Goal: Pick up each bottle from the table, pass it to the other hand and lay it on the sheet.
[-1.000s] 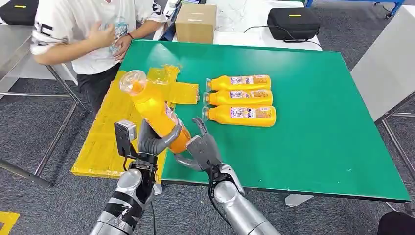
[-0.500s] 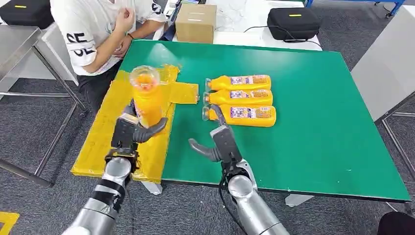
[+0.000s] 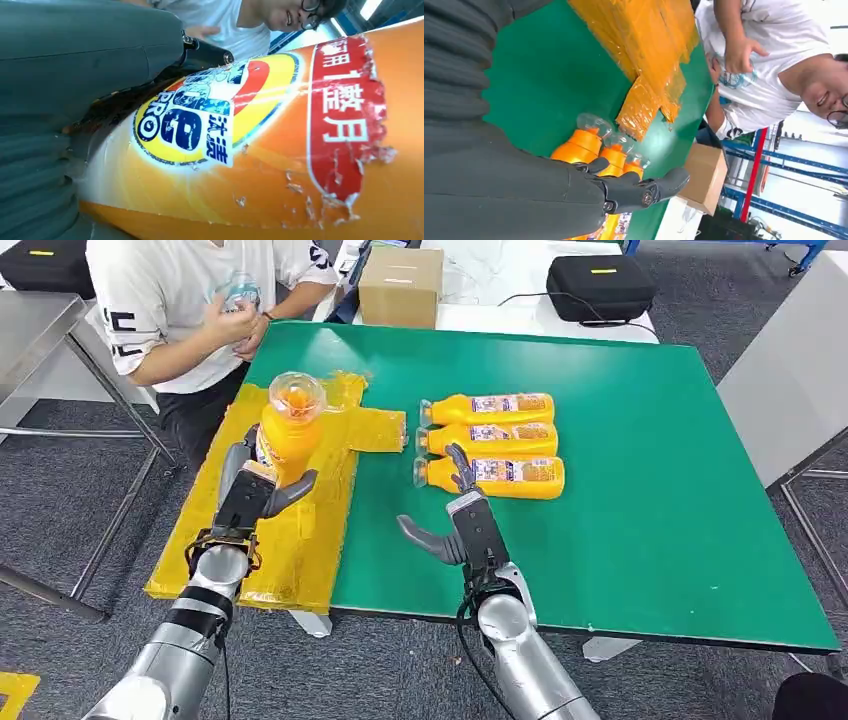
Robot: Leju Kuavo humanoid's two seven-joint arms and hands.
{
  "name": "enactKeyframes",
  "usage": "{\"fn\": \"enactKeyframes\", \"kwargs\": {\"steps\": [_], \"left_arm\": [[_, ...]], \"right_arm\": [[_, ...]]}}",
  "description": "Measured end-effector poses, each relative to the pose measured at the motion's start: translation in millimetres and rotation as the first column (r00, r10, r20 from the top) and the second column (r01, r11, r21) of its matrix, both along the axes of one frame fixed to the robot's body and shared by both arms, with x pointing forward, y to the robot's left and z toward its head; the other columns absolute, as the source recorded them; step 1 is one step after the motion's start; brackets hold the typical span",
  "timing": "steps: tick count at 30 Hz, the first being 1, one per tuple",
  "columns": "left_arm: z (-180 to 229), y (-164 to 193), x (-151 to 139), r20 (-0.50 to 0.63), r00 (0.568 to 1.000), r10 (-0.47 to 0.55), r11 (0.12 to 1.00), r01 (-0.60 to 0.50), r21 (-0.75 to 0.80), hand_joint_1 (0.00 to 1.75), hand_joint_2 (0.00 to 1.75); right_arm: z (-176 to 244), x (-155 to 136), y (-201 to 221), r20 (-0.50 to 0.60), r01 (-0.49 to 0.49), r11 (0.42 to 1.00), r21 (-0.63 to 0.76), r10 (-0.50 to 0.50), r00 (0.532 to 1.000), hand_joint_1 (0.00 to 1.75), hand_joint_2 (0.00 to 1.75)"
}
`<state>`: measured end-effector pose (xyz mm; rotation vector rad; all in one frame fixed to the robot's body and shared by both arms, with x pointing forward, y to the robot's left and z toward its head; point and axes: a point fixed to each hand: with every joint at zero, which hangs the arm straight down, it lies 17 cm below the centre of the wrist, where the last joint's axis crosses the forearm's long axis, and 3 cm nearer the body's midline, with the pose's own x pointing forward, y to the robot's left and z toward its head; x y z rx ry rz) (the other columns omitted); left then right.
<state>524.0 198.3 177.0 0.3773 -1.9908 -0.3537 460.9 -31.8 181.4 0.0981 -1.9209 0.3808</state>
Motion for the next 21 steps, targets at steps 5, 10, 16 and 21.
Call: {"fn": "enactKeyframes", "kwargs": {"steps": [5,10,16,21], "left_arm": [[-0.7,1.7,0.7,-0.002,1.000,0.003,1.000,-0.003,0.000,1.75,1.75],[-2.2,1.6,1.0,-0.002,1.000,0.005,1.000,-0.005,0.021,1.75,1.75],[-17.9,11.8,11.4,0.001,0.999,-0.039,0.956,0.037,0.292,1.75,1.75],[-55.9,34.1,16.9,-0.093,0.990,-0.103,0.845,0.137,0.517,1.75,1.75]], "right_arm": [[-0.3,-0.2,-0.1,-0.001,0.000,1.000,0.000,0.000,1.000,0.00,1.75],[0.0,-0.3,-0.4,0.001,0.000,1.000,0.002,0.000,1.000,0.00,1.75],[4.6,0.0,-4.4,0.010,-0.011,1.000,0.023,0.010,1.000,0.00,1.75],[4.1,-1.2,-4.8,0.010,-0.040,0.999,0.029,0.039,0.999,0.00,1.75]]}}
